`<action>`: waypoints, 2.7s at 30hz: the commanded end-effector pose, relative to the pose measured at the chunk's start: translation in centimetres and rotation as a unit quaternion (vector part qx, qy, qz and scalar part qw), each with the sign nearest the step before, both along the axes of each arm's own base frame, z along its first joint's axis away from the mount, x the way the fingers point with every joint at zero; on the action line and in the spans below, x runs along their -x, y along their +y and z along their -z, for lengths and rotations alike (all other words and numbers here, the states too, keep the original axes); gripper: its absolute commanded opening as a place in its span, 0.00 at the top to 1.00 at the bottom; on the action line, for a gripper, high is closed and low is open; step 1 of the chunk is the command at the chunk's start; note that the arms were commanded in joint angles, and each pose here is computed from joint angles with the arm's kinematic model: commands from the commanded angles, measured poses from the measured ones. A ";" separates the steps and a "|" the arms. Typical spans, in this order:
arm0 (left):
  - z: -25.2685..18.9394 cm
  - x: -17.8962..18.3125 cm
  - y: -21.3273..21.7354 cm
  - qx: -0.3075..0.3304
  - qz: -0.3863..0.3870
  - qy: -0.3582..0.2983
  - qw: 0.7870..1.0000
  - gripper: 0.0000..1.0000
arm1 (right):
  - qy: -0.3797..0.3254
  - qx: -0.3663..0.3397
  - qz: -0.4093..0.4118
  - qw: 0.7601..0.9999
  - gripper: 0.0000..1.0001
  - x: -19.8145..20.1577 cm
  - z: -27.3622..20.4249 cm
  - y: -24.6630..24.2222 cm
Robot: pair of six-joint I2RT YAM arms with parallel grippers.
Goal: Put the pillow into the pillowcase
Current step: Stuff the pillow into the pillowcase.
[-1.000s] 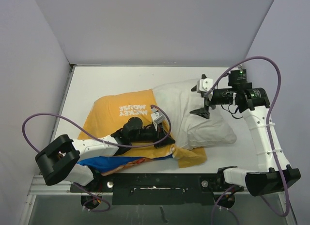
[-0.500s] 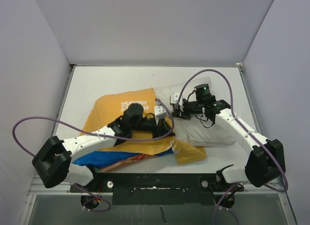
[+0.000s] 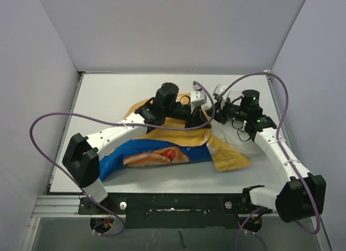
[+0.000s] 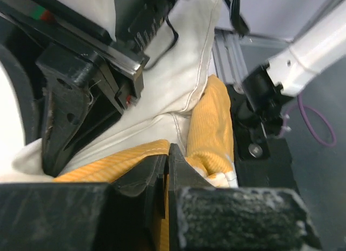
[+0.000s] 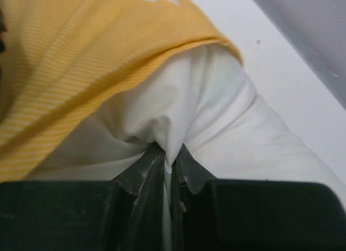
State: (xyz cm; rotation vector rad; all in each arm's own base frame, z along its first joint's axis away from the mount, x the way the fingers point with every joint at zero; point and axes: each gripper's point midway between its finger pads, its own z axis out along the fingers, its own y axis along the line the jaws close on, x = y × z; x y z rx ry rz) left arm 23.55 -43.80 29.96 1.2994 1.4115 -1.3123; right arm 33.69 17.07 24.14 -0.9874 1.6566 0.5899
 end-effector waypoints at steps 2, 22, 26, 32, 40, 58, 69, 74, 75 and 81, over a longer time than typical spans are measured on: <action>4.3 3.8 1.0 0.013 0.006 0.002 1.000 1.00 | 0.070 0.063 -0.226 0.970 1.00 10.7 9.2 4.0; 1.4 7.9 15.2 0.044 -0.302 0.207 0.929 0.32 | -0.009 0.052 -0.302 0.952 0.27 14.4 4.0 0.8; -2.3 4.9 16.2 0.016 -0.378 0.211 0.901 0.38 | -0.025 0.043 -0.281 0.958 0.22 14.0 3.4 0.2; -4.1 -1.9 12.8 -0.058 -0.462 0.153 0.872 0.38 | -0.025 0.052 -0.210 0.976 0.20 11.6 3.2 -1.0; -0.3 -8.1 9.0 -0.161 -0.535 0.083 0.825 0.38 | -0.005 0.063 -0.181 0.981 0.21 10.9 4.4 -2.0; -0.6 -6.2 4.5 -0.157 -0.397 0.061 0.902 1.00 | -0.147 0.150 -0.189 0.959 0.02 8.5 -3.0 -4.3; -13.9 -6.4 0.1 0.104 -0.230 0.126 0.959 1.00 | -0.039 0.125 -0.220 0.967 1.00 6.8 6.4 3.2; -22.1 -4.3 -3.6 0.171 -0.134 0.122 0.968 1.00 | -0.085 -0.015 -0.123 0.989 1.00 2.1 -7.3 8.3; -22.7 -3.6 -3.9 0.175 -0.118 0.125 0.969 1.00 | -0.081 -0.046 -0.106 0.990 1.00 1.1 -9.2 8.3; -16.5 -1.8 -1.6 0.183 -0.153 0.167 0.957 1.00 | -0.007 -0.098 -0.134 0.986 1.00 2.0 -2.3 7.8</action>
